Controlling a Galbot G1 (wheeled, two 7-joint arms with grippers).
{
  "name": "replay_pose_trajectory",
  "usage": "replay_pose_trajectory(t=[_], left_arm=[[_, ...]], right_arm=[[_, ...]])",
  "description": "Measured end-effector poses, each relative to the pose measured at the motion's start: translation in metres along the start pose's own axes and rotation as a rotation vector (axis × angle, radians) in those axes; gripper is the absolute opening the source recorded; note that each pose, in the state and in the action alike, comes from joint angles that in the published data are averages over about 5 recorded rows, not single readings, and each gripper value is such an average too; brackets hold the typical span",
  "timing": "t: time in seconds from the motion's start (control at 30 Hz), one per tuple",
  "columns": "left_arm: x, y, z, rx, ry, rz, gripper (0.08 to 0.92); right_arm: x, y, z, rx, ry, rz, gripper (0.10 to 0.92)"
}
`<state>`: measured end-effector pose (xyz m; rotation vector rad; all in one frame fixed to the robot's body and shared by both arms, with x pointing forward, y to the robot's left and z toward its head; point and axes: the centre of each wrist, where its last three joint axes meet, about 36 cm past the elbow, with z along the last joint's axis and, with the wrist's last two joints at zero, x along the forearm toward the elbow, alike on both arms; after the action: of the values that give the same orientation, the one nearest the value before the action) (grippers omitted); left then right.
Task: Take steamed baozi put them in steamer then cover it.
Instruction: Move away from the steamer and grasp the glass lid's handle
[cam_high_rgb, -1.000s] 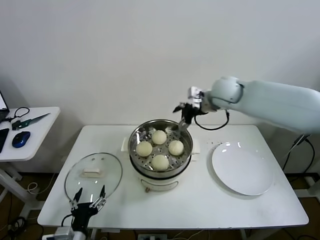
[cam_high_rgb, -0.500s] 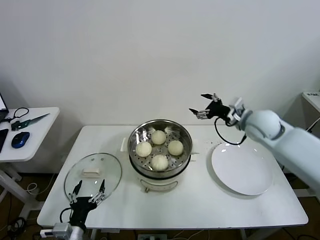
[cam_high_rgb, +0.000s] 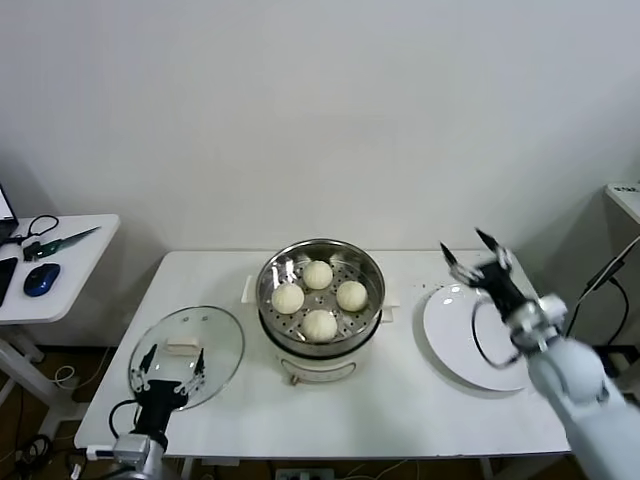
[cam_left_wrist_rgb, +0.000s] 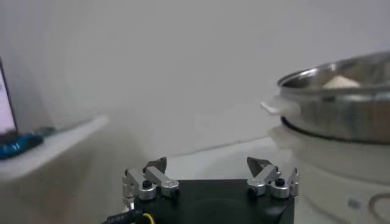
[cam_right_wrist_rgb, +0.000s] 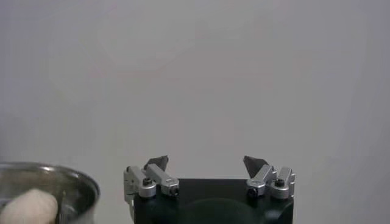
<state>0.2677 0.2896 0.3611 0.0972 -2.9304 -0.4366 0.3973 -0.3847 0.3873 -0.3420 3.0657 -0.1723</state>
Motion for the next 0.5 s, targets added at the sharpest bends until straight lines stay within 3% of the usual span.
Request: replay_pose_trajectory(t=[0.2,0.5], left_arm=[[-0.002,0.014,0.009,-0.279,-0.038,-0.063,0.823],[-0.014,0.022,0.043,-0.815,-0.088,-0.170,0.823]], right_arm=[[0.068,0.025,0.049,-0.044,0.045,0.100,0.823],[0.109,0.059,0.083,-0.073,0.060,0.179,0.823]])
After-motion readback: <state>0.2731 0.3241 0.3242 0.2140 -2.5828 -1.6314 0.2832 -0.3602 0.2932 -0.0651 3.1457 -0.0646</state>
